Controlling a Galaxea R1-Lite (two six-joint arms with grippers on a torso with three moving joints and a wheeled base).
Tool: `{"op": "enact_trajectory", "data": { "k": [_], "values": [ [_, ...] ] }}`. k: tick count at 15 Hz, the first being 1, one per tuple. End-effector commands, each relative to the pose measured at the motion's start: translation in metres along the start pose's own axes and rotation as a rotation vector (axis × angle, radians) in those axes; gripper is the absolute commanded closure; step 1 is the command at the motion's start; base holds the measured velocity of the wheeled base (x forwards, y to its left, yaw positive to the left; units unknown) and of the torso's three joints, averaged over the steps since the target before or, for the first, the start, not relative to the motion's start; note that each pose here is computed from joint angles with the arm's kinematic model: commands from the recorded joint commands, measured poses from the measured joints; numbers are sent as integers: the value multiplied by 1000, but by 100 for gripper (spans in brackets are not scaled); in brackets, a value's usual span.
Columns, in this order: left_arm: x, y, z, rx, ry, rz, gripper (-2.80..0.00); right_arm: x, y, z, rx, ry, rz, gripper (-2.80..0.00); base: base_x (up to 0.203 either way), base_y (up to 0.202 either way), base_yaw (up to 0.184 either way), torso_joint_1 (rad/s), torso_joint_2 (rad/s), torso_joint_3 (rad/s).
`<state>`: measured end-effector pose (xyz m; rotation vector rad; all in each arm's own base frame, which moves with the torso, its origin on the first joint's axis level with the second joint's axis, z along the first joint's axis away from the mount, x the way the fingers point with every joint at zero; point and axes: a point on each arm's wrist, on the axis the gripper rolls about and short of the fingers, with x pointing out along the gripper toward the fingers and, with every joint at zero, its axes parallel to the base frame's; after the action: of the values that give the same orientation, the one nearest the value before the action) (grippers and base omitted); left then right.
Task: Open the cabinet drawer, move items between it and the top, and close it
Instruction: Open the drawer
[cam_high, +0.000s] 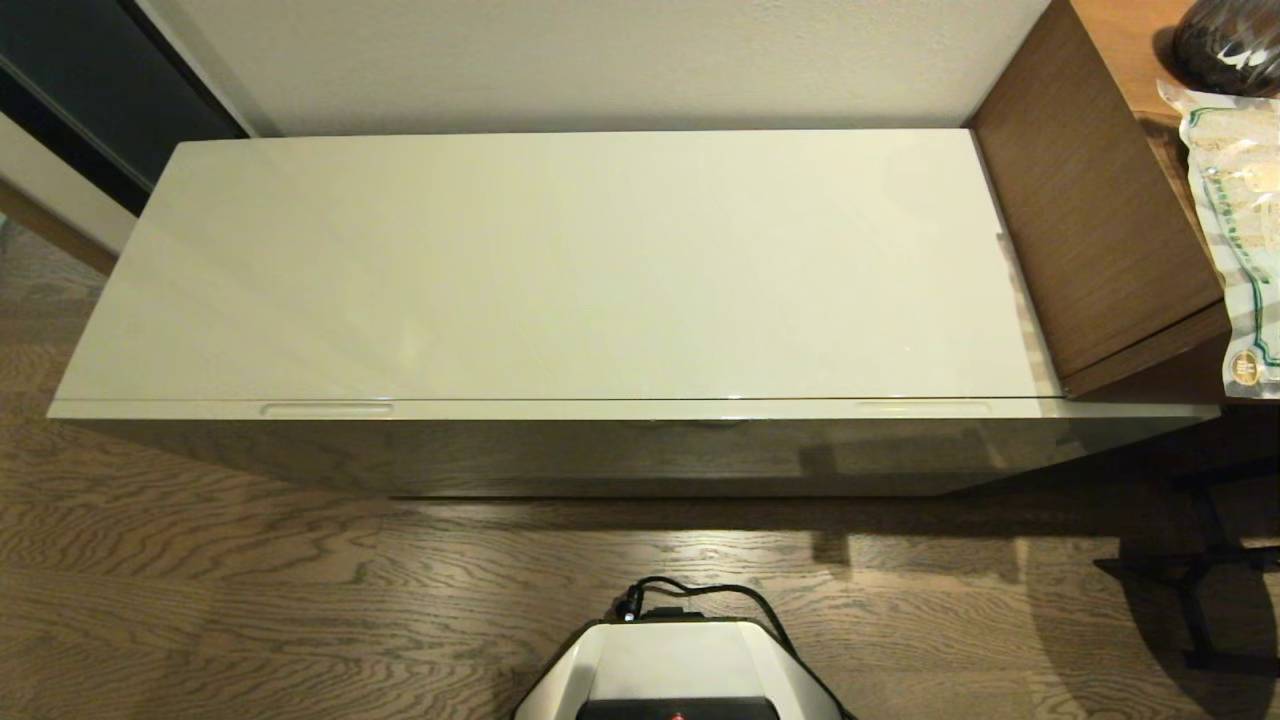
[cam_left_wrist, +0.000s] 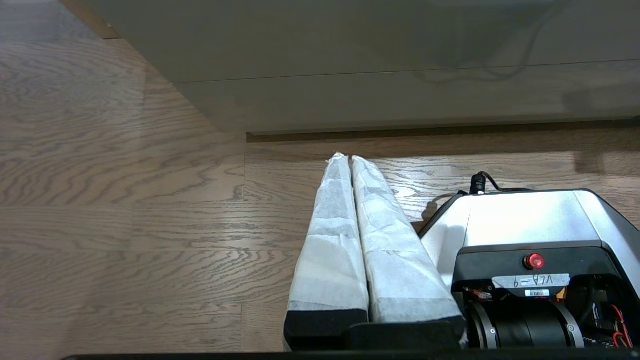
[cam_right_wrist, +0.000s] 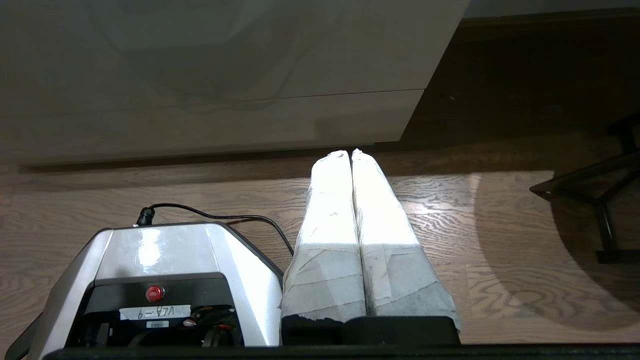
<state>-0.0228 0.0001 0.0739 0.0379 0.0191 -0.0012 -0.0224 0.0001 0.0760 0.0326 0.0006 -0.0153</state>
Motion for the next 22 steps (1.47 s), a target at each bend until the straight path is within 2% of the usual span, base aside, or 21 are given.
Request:
{"op": "enact_trajectory", "data": {
  "k": [1, 4, 6, 7, 8, 10, 11, 12, 13, 15, 18, 20, 22],
  "values": [
    [0, 0, 0, 0, 1, 1, 0, 0, 0, 0, 0, 1, 0, 0, 0, 0, 0, 0, 0, 0],
    [0, 0, 0, 0, 1, 1, 0, 0, 0, 1, -9, -5, -5, 0, 0, 0, 0, 0, 0, 0],
    [0, 0, 0, 2, 1, -1, 0, -8, 1, 23, -14, -53, 0, 0, 0, 0, 0, 0, 0, 0],
    [0, 0, 0, 4, 2, 1, 0, -17, 1, 36, -15, -45, 16, 0, 0, 0, 0, 0, 0, 0],
    [0, 0, 0, 1, 1, 0, 0, -32, 3, 58, -17, -68, 43, 0, 0, 0, 0, 0, 0, 0],
    [0, 0, 0, 0, 1, 1, 0, -70, 6, 114, -21, -169, 112, 0, 0, 0, 0, 0, 0, 0],
    [0, 0, 0, 1, 1, -1, 0, -75, 8, 139, 6, -174, 131, 0, 0, 0, 0, 0, 0, 0],
    [0, 0, 0, 1, 1, -1, 0, -67, 9, 160, 45, -136, 144, 0, 0, 0, 0, 0, 0, 0],
    [0, 0, 0, 0, 1, 1, 0, -45, 11, 184, 86, -57, 161, 0, 0, 0, 0, 0, 0, 0],
    [0, 0, 0, 0, 1, 1, 0, -3, 13, 214, 149, 78, 216, 0, 0, 0, 0, 0, 0, 0],
    [0, 0, 0, 1, 1, -1, 0, 81, 15, 214, 214, 383, 334, 0, 0, 0, 0, 0, 0, 0],
    [0, 0, 0, 1, 2, -1, 0, 117, 17, 208, 238, 500, 382, 0, 0, 0, 0, 0, 0, 0],
    [0, 0, 0, 1, 1, -1, 0, 156, 35, 196, 235, 618, 363, 0, 0, 0, 0, 0, 0, 0]
  ]
}}
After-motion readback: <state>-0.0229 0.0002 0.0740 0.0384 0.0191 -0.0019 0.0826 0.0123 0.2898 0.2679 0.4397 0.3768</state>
